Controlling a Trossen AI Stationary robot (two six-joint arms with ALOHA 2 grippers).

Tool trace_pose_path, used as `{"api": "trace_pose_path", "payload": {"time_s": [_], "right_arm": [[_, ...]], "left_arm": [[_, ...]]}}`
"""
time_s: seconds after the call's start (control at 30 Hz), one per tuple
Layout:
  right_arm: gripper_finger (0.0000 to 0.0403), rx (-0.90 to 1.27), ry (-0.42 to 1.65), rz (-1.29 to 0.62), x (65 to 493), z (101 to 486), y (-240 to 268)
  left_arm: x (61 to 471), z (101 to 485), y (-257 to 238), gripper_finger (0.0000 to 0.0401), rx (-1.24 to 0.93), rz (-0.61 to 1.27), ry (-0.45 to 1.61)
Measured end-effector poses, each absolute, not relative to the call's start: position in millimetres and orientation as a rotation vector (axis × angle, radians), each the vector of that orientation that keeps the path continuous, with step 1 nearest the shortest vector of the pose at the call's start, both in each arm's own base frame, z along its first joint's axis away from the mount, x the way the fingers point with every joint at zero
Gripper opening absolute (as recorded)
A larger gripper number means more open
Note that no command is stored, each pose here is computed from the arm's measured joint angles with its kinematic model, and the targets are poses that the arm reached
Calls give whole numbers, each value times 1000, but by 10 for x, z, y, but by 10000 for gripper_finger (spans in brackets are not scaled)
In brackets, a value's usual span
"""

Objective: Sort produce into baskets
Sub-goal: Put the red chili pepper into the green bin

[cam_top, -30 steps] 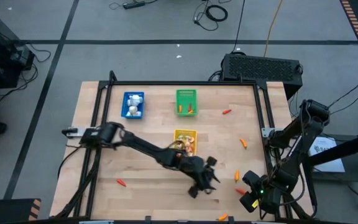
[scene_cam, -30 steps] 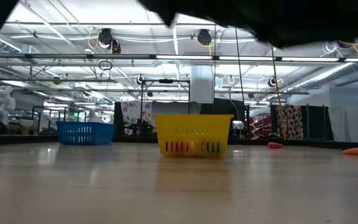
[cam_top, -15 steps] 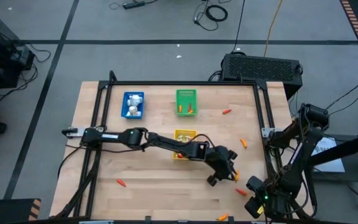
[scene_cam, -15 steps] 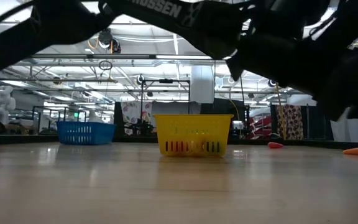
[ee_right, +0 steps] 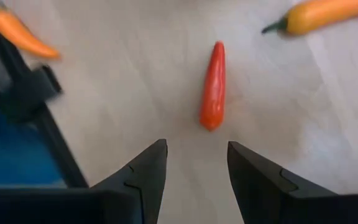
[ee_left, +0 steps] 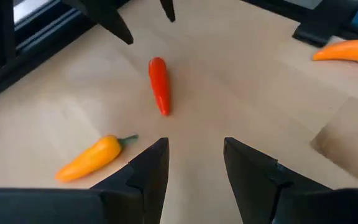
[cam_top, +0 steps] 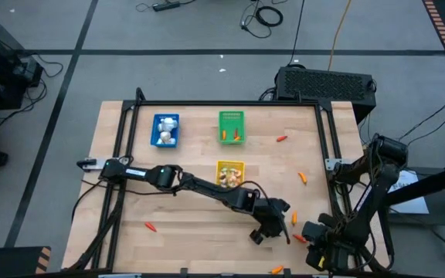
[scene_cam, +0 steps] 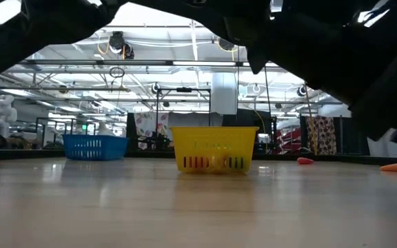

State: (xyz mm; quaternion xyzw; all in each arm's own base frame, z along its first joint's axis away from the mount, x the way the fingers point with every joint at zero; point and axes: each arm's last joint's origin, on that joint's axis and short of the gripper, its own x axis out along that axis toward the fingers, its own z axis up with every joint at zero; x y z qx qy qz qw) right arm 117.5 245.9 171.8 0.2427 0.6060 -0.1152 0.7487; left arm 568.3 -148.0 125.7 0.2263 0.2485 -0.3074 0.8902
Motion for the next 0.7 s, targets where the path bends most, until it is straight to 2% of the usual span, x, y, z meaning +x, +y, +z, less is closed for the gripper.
{"api": "trace_pose_path", "payload": {"time_s": [0.2,0.37,0.53,0.7], "right_arm": [[160,469,1371,-270,1203,1537,2509],[160,480,1365,-245,1270,1391,2602],[150,486,1376,-317,1284,1332,2583],[119,509,1371,-378,1274,1378,2522]], "left_arm": [[5726,1328,-1542,162,359,-567,456],[5742,1317,-1461,162,211,-516,508],[5742,1299,-1407,162,202,-518,532],[5730,1268,-1409,162,225,-543,539]]}}
